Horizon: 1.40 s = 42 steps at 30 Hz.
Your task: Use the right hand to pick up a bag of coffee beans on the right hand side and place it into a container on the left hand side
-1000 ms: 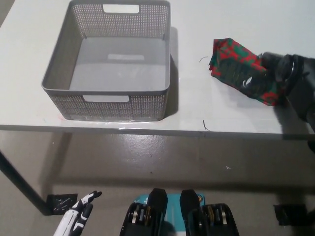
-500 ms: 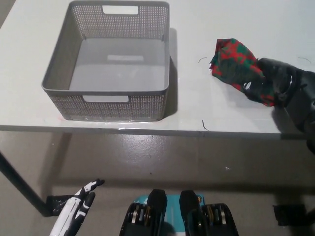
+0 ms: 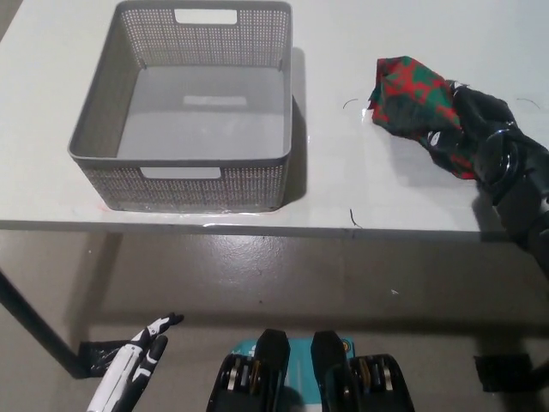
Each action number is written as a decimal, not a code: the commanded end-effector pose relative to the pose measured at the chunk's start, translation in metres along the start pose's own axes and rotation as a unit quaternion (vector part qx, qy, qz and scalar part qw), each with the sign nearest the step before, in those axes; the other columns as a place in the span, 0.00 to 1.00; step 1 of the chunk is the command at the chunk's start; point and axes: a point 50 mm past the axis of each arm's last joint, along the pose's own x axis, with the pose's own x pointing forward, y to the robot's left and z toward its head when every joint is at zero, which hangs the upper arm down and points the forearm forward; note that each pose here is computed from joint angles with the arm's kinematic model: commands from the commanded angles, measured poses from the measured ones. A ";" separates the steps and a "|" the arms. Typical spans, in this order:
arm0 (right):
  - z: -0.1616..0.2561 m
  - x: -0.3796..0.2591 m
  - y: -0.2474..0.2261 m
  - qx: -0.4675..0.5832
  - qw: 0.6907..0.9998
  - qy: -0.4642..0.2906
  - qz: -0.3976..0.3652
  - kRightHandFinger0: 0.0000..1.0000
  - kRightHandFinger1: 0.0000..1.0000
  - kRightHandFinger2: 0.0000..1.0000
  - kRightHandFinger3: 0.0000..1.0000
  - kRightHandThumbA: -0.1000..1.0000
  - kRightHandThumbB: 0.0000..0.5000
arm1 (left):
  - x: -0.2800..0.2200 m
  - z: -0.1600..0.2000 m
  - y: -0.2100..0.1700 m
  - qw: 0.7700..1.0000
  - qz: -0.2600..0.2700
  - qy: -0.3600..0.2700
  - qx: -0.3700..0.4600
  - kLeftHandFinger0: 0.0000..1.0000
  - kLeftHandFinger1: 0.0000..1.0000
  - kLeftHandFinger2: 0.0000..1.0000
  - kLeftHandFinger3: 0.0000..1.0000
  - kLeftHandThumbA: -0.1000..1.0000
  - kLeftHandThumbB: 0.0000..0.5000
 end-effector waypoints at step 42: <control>0.393 -0.076 -0.095 0.027 0.931 -0.346 -0.117 0.99 1.00 1.00 1.00 0.38 0.61 | 0.025 0.033 0.001 0.989 -0.077 -0.051 0.115 1.00 1.00 1.00 1.00 1.00 0.91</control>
